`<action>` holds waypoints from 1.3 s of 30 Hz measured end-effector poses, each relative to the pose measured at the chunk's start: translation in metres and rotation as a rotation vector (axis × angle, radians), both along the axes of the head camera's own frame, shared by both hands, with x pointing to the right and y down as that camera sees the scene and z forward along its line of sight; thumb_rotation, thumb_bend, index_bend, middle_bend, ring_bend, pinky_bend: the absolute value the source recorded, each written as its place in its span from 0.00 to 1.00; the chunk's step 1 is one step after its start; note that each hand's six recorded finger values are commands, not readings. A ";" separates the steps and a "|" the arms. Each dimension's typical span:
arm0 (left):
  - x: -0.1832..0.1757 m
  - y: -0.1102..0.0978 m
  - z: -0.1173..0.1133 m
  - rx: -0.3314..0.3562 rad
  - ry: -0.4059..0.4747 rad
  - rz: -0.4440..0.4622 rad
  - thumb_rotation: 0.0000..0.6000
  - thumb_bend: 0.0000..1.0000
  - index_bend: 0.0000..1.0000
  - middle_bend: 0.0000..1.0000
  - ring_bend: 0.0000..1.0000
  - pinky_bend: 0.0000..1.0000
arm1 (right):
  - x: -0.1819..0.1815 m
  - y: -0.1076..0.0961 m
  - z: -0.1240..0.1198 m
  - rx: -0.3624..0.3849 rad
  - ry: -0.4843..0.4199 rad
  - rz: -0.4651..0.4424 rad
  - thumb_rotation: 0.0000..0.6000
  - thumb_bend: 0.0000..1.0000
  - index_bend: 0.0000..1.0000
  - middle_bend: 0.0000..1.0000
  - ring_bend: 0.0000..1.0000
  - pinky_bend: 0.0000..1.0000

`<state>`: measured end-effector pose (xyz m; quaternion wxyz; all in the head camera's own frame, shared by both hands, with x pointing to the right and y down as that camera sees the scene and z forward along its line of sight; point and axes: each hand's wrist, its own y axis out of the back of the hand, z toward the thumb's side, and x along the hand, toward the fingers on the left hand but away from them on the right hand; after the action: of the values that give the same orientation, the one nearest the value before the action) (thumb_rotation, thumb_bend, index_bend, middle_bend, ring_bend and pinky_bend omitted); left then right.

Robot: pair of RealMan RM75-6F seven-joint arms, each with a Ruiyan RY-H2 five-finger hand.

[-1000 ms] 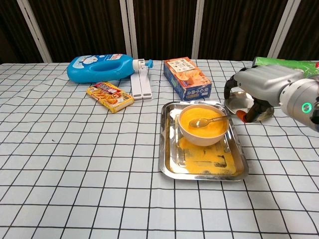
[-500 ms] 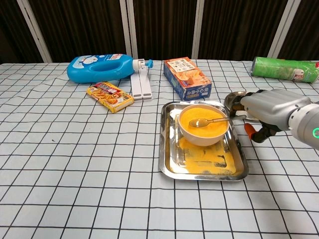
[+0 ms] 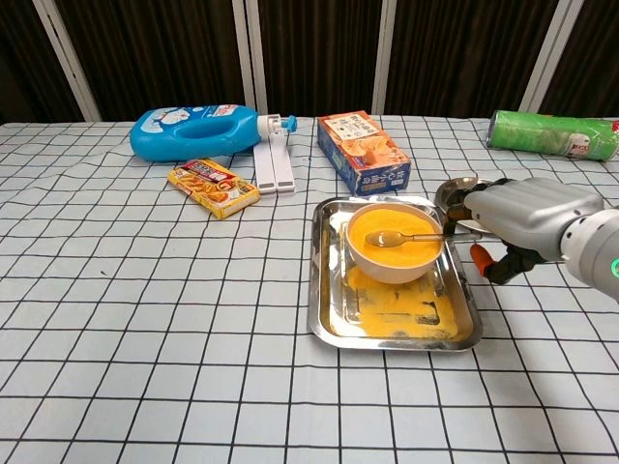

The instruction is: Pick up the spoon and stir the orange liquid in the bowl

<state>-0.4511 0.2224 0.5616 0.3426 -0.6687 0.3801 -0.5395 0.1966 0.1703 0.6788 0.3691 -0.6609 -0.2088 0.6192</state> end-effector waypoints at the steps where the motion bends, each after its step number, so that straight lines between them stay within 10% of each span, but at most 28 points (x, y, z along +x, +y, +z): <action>1: 0.000 0.000 0.000 0.000 0.000 -0.001 1.00 0.00 0.00 0.00 0.00 0.00 | -0.001 0.000 -0.001 0.003 -0.001 -0.003 1.00 0.61 0.27 0.08 0.00 0.00; 20: 0.001 0.001 0.002 -0.012 0.002 0.002 1.00 0.00 0.00 0.00 0.00 0.00 | -0.013 -0.030 -0.012 0.102 -0.016 -0.011 1.00 0.51 0.34 0.32 0.13 0.00; 39: 0.003 0.000 0.004 -0.034 0.015 0.008 1.00 0.00 0.00 0.00 0.00 0.00 | -0.005 -0.018 -0.001 0.057 0.016 0.016 1.00 0.51 0.28 0.31 0.10 0.00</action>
<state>-0.4479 0.2223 0.5657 0.3305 -0.6798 0.3710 -0.5394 0.1912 0.1524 0.6780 0.3847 -0.6434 -0.2287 0.6211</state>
